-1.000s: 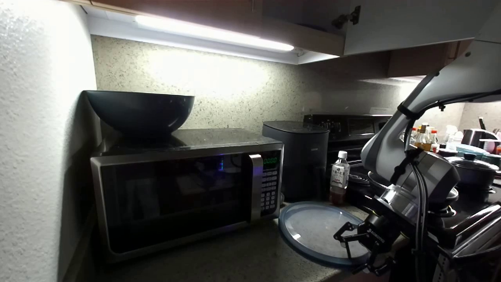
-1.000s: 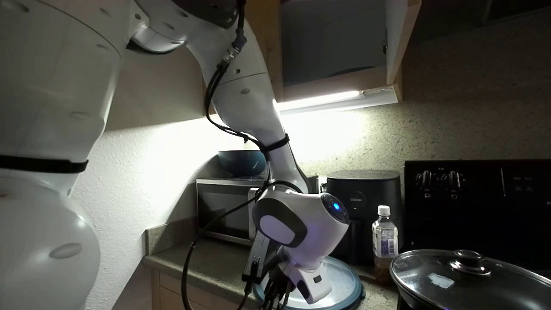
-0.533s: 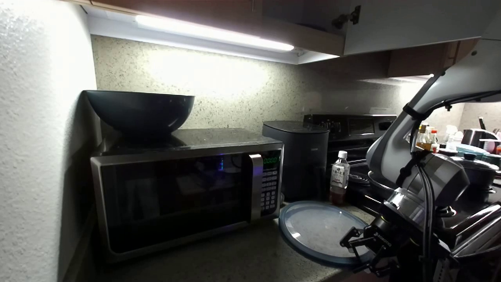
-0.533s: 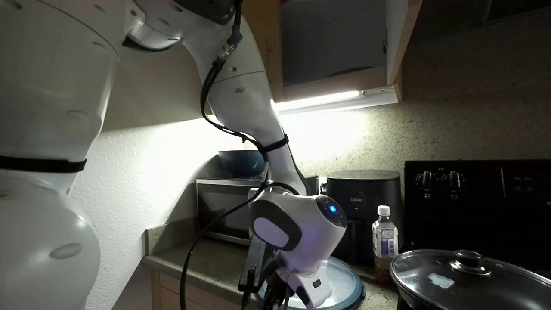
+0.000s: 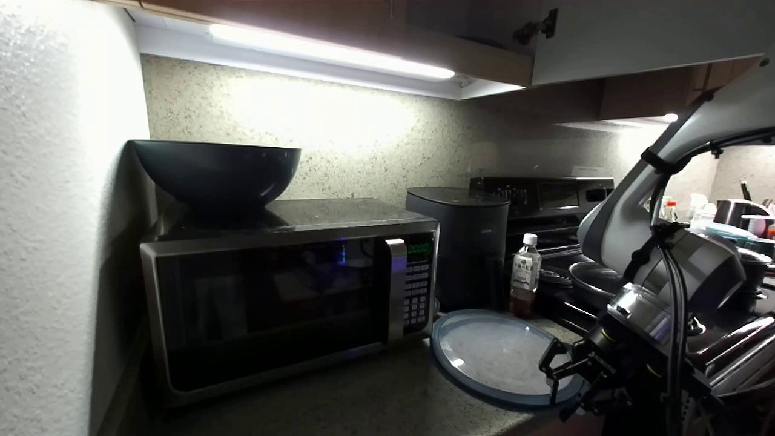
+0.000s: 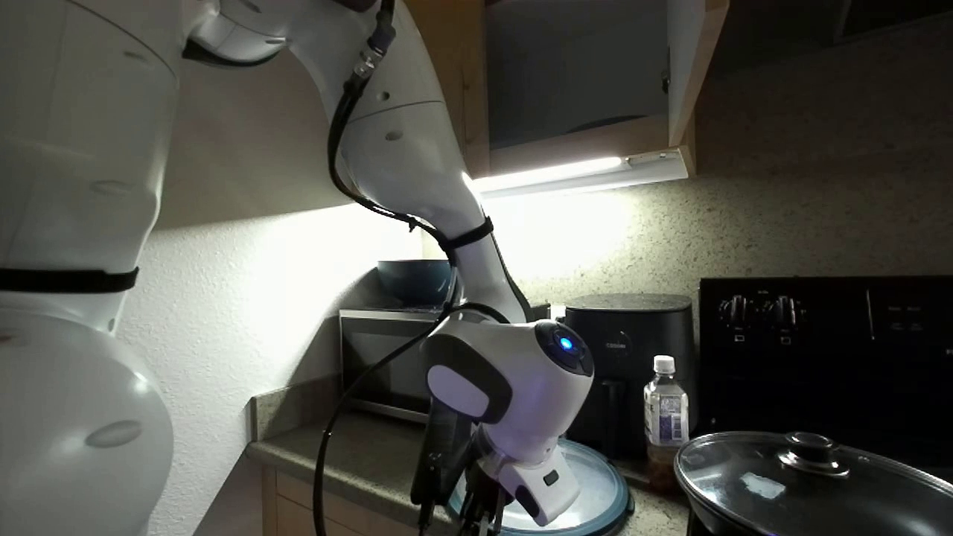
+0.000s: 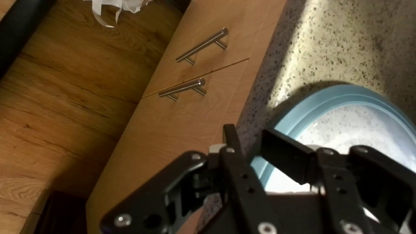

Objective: Pick up the lid and put it in the top cabinet

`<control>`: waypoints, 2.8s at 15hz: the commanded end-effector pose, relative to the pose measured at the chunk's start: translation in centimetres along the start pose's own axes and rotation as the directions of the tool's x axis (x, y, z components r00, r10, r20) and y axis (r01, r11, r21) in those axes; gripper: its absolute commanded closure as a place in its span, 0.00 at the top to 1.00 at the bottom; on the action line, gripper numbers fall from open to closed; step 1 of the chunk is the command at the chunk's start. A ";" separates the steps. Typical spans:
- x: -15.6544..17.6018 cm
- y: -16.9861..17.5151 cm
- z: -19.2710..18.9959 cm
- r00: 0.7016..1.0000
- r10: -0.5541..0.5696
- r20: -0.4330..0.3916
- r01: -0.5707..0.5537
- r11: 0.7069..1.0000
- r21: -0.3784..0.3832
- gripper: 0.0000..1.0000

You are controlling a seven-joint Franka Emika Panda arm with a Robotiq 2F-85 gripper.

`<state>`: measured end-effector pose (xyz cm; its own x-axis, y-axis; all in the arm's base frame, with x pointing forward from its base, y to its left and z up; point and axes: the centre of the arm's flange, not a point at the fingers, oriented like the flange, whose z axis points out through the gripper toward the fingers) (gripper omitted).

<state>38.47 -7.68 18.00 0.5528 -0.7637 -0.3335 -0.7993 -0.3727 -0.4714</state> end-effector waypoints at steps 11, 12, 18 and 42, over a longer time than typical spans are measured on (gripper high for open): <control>0.9 1.0 -0.6 0.998 0.062 -0.018 -0.061 0.997 0.049 1.00; 1.1 0.9 -0.7 0.997 0.066 -0.026 -0.065 0.996 0.056 1.00; 1.8 -0.1 -1.2 0.994 0.112 -0.017 -0.108 0.983 0.150 1.00; 4.5 -3.2 3.5 0.982 0.186 -0.002 -0.151 0.804 0.575 1.00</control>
<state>42.74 -7.84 15.85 0.3865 -0.7999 -0.4591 -0.6737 0.0952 -0.7329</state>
